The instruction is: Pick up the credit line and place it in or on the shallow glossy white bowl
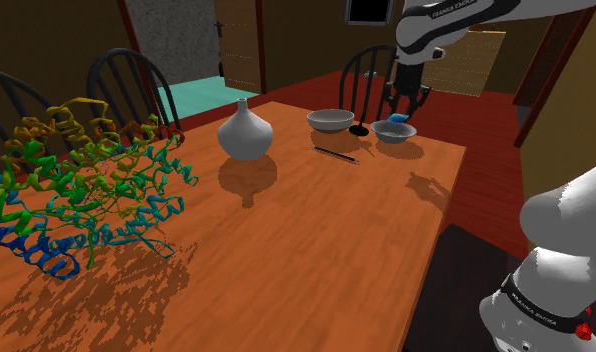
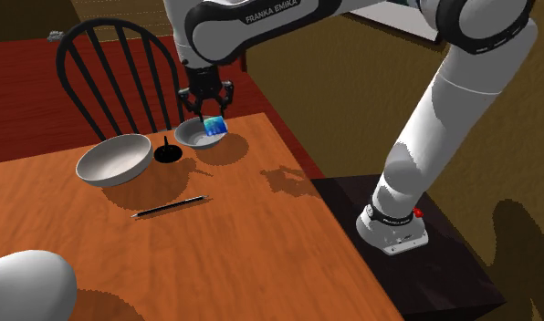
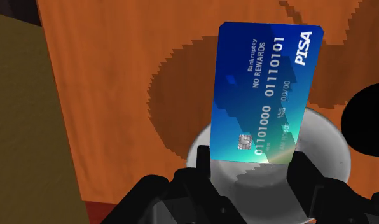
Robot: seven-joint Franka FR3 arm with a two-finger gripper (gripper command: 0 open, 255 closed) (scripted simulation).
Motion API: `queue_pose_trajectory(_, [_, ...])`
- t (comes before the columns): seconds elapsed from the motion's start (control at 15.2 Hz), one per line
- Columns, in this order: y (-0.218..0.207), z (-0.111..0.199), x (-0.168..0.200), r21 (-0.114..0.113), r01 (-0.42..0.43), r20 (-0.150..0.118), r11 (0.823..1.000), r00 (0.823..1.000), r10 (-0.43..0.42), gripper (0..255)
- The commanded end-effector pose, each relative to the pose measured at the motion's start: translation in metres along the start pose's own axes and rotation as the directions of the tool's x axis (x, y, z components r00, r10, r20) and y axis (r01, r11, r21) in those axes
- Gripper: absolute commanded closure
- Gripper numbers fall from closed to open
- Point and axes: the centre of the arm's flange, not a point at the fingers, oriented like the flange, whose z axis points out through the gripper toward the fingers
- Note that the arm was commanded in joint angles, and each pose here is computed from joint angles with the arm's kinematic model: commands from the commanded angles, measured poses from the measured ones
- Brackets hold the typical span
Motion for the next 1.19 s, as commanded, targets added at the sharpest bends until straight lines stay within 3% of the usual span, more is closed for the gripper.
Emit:
queue_pose_trajectory(0.0, [-0.008,0.002,0.027,0.0,0.0,-0.001,1.0,1.0,0.0,255])
queue_pose_trajectory(0.46, [-0.036,0.011,0.114,0.0,0.0,-0.001,1.0,1.0,0.0,255])
queue_pose_trajectory(1.12, [-0.038,0.059,0.108,0.0,0.0,-0.001,1.0,1.0,0.0,255])
